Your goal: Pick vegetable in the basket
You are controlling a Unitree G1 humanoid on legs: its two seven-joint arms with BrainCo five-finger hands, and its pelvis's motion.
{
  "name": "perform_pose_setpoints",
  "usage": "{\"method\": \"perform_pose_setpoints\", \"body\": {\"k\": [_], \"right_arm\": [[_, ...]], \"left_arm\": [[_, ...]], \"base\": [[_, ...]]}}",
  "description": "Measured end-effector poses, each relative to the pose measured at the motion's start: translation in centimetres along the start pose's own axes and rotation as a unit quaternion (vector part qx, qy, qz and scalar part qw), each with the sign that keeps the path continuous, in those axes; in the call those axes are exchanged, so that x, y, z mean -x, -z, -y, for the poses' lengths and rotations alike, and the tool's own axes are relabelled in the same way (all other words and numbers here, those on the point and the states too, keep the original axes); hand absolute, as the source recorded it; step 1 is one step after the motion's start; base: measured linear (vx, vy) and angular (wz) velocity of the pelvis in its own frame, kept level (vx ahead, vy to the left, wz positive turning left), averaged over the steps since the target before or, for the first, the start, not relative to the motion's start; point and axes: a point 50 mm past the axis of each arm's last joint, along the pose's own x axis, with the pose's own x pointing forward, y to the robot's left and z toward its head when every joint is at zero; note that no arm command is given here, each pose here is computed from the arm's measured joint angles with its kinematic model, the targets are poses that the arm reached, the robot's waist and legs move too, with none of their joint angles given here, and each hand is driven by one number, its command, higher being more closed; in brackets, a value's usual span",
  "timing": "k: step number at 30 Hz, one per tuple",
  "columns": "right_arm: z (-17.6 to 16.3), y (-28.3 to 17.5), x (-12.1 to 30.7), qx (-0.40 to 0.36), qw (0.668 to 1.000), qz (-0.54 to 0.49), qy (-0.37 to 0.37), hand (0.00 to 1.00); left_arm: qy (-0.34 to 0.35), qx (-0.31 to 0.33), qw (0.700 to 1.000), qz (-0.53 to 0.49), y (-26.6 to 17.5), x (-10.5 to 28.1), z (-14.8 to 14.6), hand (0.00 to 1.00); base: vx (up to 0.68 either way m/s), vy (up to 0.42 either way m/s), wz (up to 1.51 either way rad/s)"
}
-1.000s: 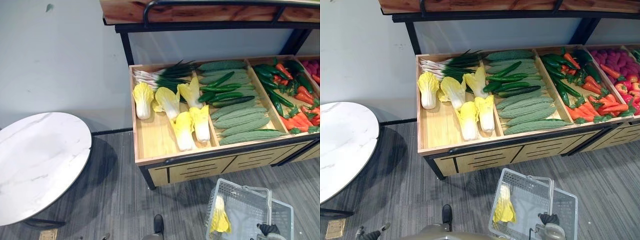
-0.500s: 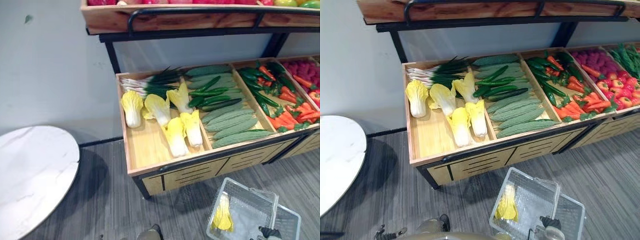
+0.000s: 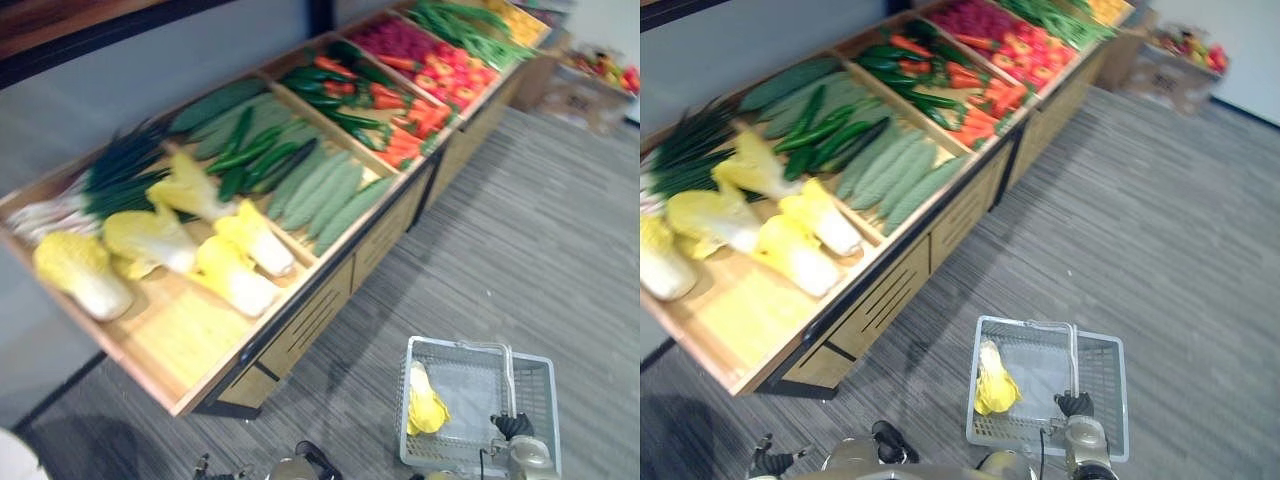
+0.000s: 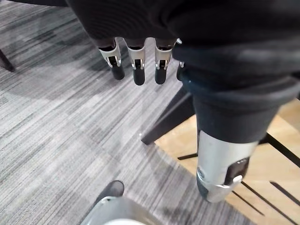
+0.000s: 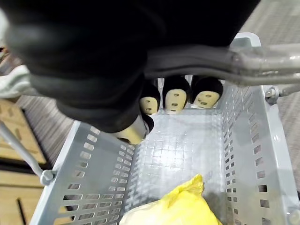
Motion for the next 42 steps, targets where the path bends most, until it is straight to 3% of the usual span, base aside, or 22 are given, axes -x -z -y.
{"method": "perform_pose_setpoints", "body": {"k": [5,9,14,24,30,31,42], "right_arm": [[0.7,1.2,0.4,0.001,1.000,-0.009,0.019,1.00],[0.6,0.3,0.3,0.035,0.999,0.016,0.009,1.00],[2.7,-1.4,-0.3,0.057,0.997,0.039,0.030,1.00],[1.6,-1.3,-0.1,0.049,0.998,0.044,0.016,1.00],[1.2,-1.5,0.0,0.043,0.998,0.051,0.011,1.00],[0.4,0.7,0.4,0.014,1.000,0.011,-0.006,1.00],[0.5,1.2,0.6,0.016,1.000,0.004,-0.005,1.00]], "left_arm": [[0.023,0.002,1.000,-0.008,0.0,0.2,1.7,0.00],[0.021,0.004,1.000,-0.012,0.3,0.3,1.7,0.00],[0.042,0.037,0.998,-0.009,-0.1,1.0,3.7,0.00],[0.020,0.024,0.999,0.013,-0.9,0.2,1.7,0.00],[0.029,0.015,0.999,0.002,-0.2,0.4,2.0,0.00],[0.040,-0.008,0.999,0.007,-0.3,0.3,1.8,0.00],[0.046,-0.003,0.999,0.003,-0.1,0.4,2.0,0.00]], "base": [[-0.08,-0.187,-0.56],[-0.06,-0.138,-0.87],[-0.01,0.079,-1.15],[-0.02,0.148,-0.26],[-0.02,0.022,-0.19],[0.00,0.000,-0.08],[0.00,-0.001,-0.02]]}}
